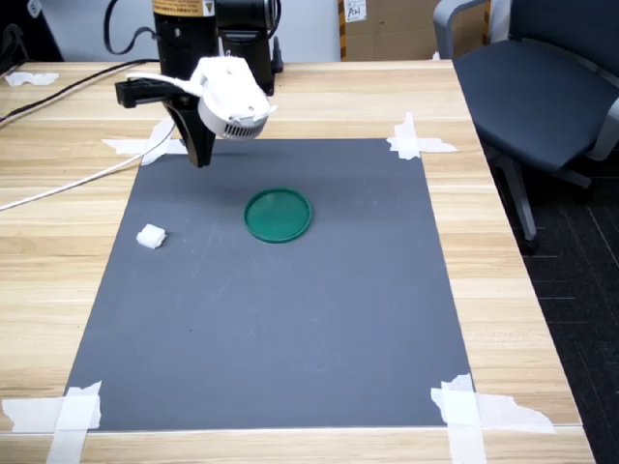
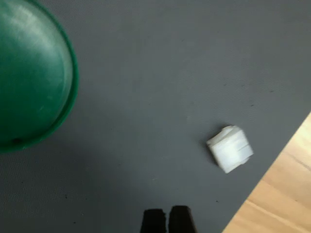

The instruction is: Grasp a white terminal and put it in the green lid.

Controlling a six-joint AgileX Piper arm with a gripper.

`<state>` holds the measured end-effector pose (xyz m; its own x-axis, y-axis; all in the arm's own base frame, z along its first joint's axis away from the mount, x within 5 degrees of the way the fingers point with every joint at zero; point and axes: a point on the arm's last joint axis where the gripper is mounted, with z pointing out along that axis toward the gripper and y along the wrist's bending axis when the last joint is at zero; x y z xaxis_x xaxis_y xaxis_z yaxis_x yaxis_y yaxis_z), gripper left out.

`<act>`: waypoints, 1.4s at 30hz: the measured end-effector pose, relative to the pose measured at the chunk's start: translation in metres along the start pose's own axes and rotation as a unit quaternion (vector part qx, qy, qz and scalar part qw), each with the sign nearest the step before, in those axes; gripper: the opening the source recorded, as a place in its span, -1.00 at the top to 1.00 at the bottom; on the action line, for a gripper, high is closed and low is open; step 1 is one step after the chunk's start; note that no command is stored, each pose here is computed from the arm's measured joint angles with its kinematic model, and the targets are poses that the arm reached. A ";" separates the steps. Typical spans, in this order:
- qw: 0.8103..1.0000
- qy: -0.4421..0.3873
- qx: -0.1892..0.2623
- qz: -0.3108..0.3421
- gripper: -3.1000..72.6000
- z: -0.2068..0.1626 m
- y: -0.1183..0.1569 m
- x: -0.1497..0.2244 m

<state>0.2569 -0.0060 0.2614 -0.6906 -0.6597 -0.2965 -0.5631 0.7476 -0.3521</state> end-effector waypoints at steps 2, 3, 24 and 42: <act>1.000 0.007 -0.006 0.013 0.99 -0.002 -0.004 -0.004; 1.000 0.011 -0.011 0.017 0.99 -0.002 -0.006 -0.006; 0.994 0.077 -0.077 0.016 -0.65 0.031 -0.051 0.022; 0.985 0.099 -0.113 -0.085 -0.89 0.069 -0.074 0.008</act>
<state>0.3241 -0.0715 0.2242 -0.6394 -0.7662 -0.0639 -0.7499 0.6399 -0.1678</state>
